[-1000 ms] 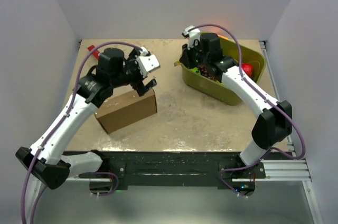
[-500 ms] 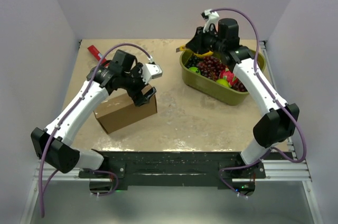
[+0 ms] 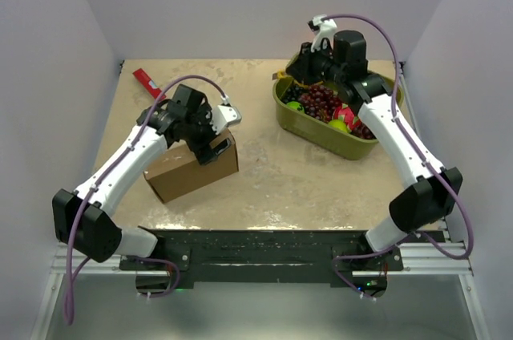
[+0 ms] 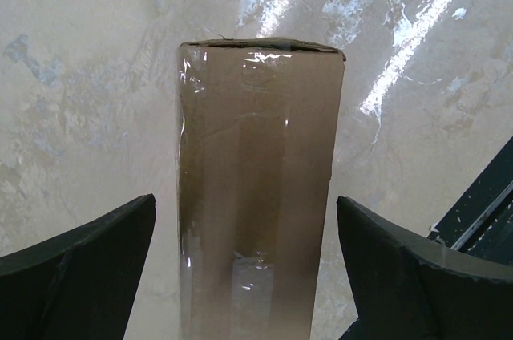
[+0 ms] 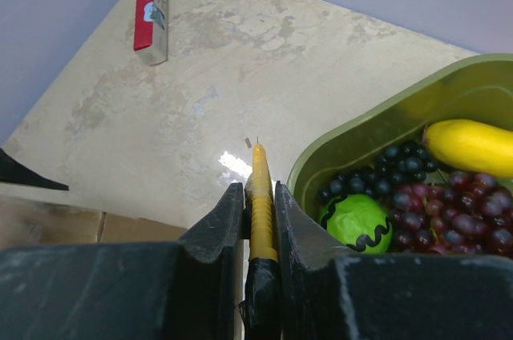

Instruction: Unpack the express box

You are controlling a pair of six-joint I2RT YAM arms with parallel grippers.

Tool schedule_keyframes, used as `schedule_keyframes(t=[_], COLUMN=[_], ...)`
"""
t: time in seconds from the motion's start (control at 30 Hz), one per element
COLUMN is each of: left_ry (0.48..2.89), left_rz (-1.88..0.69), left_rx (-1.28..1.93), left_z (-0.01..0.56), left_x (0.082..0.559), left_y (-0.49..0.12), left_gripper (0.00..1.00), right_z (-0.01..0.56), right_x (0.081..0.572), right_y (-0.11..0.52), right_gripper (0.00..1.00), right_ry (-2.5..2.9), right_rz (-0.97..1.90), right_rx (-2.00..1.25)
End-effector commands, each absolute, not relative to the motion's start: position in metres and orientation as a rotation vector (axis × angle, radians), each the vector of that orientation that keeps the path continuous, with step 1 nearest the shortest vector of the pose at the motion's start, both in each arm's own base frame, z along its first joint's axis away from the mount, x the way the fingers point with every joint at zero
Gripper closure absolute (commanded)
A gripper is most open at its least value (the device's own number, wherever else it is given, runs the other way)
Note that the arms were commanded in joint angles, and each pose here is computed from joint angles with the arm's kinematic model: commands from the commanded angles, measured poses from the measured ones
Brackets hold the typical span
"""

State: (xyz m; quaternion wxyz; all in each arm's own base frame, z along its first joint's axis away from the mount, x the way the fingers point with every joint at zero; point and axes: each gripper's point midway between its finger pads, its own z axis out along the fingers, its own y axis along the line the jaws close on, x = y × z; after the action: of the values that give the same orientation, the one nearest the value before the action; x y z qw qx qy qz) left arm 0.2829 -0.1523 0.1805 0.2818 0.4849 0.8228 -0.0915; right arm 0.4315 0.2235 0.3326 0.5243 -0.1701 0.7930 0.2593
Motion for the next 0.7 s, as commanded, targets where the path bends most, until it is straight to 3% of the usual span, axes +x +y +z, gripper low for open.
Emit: schedule_keyframes(t=[0.0,0.33,0.67], left_ry=[2.162,2.14,2.127], left_rz=[-0.206,-0.413,-0.519], left_rx=[1.272,1.288,1.124], left_z=[0.175,0.164,0.171], left_x=[0.297,0.282,0.288], left_y=[-0.149,-0.154,-0.164], left_gripper=[0.05,0.3,0.35], right_z=[0.364,0.346,0.338], right_x=[0.408,0.359,0.36], right_y=[0.209,0.254,0.288], right_gripper=[1.0,1.0,1.0], right_ry=[1.813,1.817,1.906], right_rz=[0.567,0.614,0.675], right_rx=[-0.33,-0.445,-0.368])
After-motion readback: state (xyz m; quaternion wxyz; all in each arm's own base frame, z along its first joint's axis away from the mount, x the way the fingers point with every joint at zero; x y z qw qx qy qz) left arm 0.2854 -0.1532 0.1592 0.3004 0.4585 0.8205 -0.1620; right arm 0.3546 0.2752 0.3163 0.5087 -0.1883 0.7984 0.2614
